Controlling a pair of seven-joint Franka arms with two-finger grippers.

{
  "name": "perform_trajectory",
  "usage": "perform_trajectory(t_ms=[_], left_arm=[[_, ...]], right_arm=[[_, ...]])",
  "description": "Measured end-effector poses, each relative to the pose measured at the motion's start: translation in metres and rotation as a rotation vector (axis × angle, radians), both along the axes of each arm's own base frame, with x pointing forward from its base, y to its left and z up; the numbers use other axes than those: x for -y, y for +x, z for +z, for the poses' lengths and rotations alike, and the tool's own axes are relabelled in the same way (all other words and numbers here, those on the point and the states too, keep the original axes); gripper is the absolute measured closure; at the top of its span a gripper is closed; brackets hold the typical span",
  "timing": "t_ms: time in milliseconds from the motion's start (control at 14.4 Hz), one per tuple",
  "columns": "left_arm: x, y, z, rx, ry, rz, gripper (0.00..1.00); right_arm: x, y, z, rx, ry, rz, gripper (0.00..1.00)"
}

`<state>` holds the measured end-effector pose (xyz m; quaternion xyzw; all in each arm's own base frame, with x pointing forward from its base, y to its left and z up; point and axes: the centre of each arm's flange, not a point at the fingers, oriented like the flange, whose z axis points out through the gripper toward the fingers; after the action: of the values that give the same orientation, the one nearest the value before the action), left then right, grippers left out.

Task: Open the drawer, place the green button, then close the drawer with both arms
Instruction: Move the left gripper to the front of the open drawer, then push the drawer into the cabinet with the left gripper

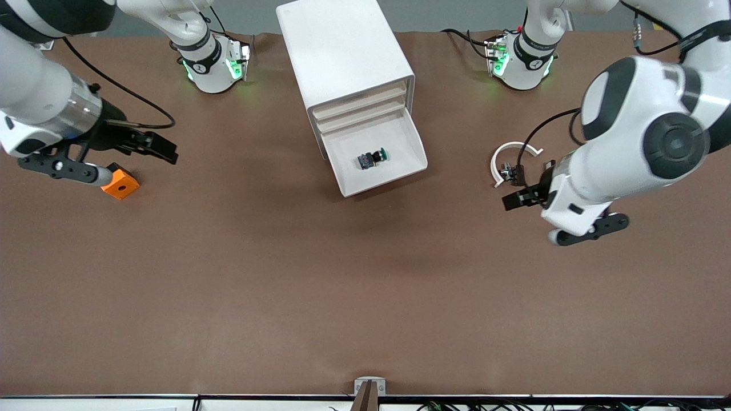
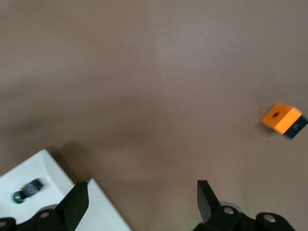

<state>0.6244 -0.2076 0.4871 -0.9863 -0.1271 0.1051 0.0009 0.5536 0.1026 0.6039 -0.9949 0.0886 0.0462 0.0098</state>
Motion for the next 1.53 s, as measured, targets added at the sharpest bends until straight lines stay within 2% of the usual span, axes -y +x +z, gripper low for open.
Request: perform_trajectory(t_ms=[278, 557, 696, 974, 1183, 1530], left_arm=[[0.032, -0.011, -0.057, -0.009, -0.012, -0.035, 0.0], [0.075, -0.03, -0.108, 0.042, -0.052, -0.042, 0.0], [0.093, -0.043, -0.144, 0.062, -0.073, -0.061, 0.0], [0.147, -0.075, -0.204, 0.039, -0.089, -0.108, 0.0], [0.186, -0.096, -0.244, 0.035, -0.112, -0.084, 0.0], [0.226, -0.13, -0.271, -0.024, -0.127, -0.077, 0.0]], right_arm=[[0.02, -0.017, -0.001, 0.044, -0.04, 0.106, 0.0], [0.064, -0.019, 0.019, 0.059, -0.036, 0.17, 0.0], [0.084, -0.02, 0.033, 0.074, -0.037, 0.157, 0.0], [0.119, -0.02, 0.044, 0.091, -0.046, 0.097, 0.0], [0.139, -0.022, 0.051, 0.1, -0.048, 0.063, 0.0], [0.142, -0.022, 0.05, 0.096, -0.048, 0.058, 0.0]])
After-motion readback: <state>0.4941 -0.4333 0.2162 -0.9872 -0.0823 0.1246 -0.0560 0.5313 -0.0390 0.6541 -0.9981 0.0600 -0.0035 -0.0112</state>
